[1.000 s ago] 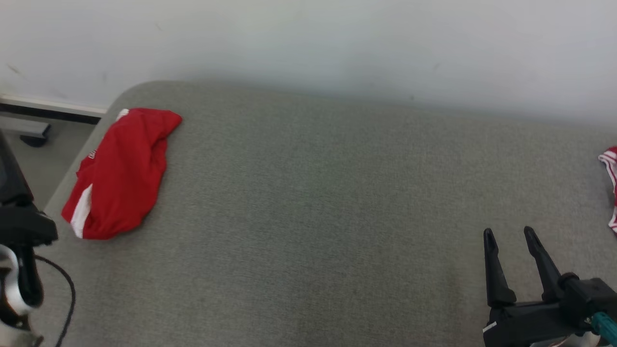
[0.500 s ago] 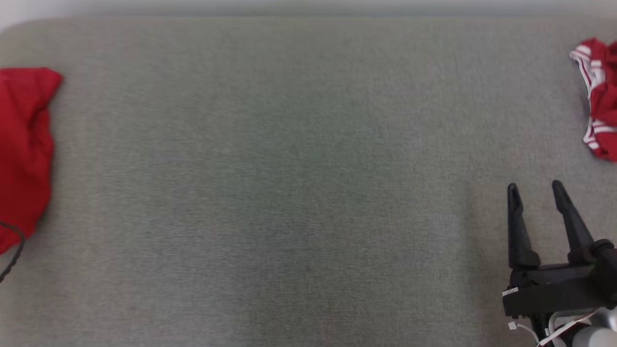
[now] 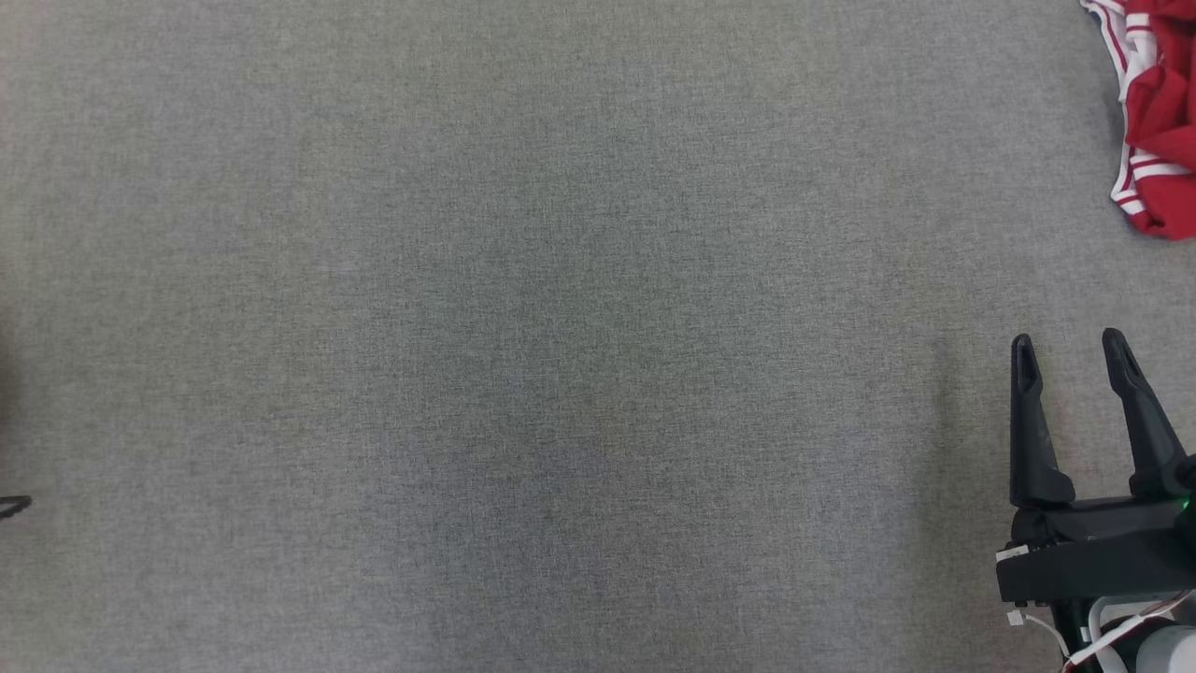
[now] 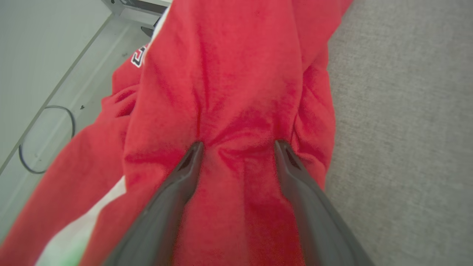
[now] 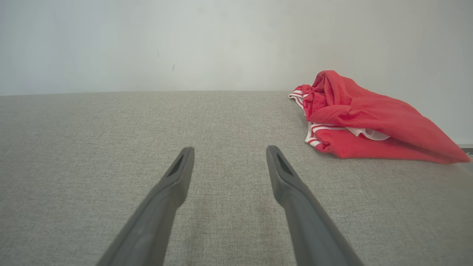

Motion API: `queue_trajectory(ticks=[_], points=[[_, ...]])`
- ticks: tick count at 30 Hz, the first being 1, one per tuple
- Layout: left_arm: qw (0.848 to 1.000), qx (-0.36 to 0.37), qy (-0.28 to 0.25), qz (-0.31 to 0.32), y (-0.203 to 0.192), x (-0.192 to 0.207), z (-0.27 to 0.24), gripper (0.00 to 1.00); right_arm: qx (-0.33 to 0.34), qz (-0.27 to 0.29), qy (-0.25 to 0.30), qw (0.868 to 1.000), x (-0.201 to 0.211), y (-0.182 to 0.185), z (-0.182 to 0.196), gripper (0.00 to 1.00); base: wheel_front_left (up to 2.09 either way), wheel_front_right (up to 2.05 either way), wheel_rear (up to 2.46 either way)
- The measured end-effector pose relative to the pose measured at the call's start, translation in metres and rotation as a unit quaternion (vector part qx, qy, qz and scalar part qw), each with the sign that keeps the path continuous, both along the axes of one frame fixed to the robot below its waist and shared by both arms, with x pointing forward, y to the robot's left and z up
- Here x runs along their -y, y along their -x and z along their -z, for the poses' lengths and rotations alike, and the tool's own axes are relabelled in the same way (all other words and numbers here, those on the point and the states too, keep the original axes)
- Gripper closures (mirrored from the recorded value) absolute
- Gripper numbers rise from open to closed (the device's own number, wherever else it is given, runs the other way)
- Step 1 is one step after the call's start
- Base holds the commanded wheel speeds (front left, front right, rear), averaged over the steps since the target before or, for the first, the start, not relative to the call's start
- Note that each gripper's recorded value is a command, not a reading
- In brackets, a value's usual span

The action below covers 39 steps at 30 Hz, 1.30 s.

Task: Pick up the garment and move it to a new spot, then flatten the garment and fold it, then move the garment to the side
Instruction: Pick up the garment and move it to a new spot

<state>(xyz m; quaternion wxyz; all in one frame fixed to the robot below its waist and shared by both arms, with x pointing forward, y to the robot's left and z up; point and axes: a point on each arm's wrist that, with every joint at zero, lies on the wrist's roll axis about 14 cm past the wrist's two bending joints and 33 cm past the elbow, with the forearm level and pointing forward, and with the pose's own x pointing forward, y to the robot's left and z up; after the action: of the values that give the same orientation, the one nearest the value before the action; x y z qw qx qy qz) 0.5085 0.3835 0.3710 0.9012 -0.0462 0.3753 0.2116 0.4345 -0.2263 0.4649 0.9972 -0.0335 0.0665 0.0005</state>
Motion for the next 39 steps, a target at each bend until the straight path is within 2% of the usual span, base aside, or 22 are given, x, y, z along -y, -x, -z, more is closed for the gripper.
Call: queue_trajectory(ticks=[4,5,6,7,13,16,19,24,27,31,34,39], points=[[0.999,-0.035,0.023,-0.021,0.01,-0.001,0.005,0.0,0.001,-0.002,0.002,1.0,0.0,-0.001,-0.003,0.0,0.0,0.0,0.0],[0.999,-0.036,0.027,-0.024,0.011,-0.001,0.006,0.06,0.0,-0.003,0.002,1.0,-0.001,-0.001,-0.003,0.0,0.0,0.0,0.0],[0.999,-0.034,0.03,-0.027,0.011,-0.001,0.005,0.88,0.0,-0.004,0.002,1.0,-0.001,-0.001,-0.003,0.0,0.0,0.0,0.0],[0.999,-0.03,0.026,-0.031,0.011,-0.002,0.005,1.0,0.001,-0.004,0.002,1.0,-0.002,-0.001,-0.004,0.0,0.0,0.0,0.0],[0.999,0.016,0.015,-0.032,0.008,-0.002,-0.007,1.0,0.002,-0.004,0.002,1.0,-0.001,0.003,-0.008,0.0,0.0,0.0,0.0],[0.995,0.103,0.007,-0.02,-0.015,0.001,-0.038,1.0,0.007,-0.005,-0.001,1.0,-0.003,0.003,-0.012,0.0,0.0,0.0,0.0],[0.978,0.207,-0.005,0.002,-0.043,0.009,-0.089,1.0,0.012,-0.01,-0.008,1.0,-0.008,0.005,-0.015,0.0,0.0,0.0,0.0],[0.938,0.342,-0.024,0.055,-0.073,0.037,-0.171,1.0,0.022,-0.014,-0.025,0.999,-0.016,0.011,-0.019,0.0,0.0,0.0,0.0],[0.905,0.414,-0.018,0.094,-0.087,0.066,-0.223,1.0,0.029,-0.011,-0.035,0.999,-0.017,0.016,-0.022,0.0,0.0,0.0,0.0],[0.859,0.487,0.042,0.153,-0.097,0.133,-0.279,1.0,0.036,-0.004,-0.05,0.998,-0.018,0.028,-0.025,0.0,0.0,0.0,0.0],[0.826,0.521,0.052,0.21,-0.097,0.179,-0.314,1.0,0.04,0.01,-0.055,0.998,-0.012,0.039,-0.026,0.0,0.0,0.0,0.0],[0.763,0.561,0.103,0.304,-0.083,0.274,-0.357,1.0,0.051,0.043,-0.058,0.996,0.006,0.058,-0.03,0.0,0.0,0.0,0.0]])
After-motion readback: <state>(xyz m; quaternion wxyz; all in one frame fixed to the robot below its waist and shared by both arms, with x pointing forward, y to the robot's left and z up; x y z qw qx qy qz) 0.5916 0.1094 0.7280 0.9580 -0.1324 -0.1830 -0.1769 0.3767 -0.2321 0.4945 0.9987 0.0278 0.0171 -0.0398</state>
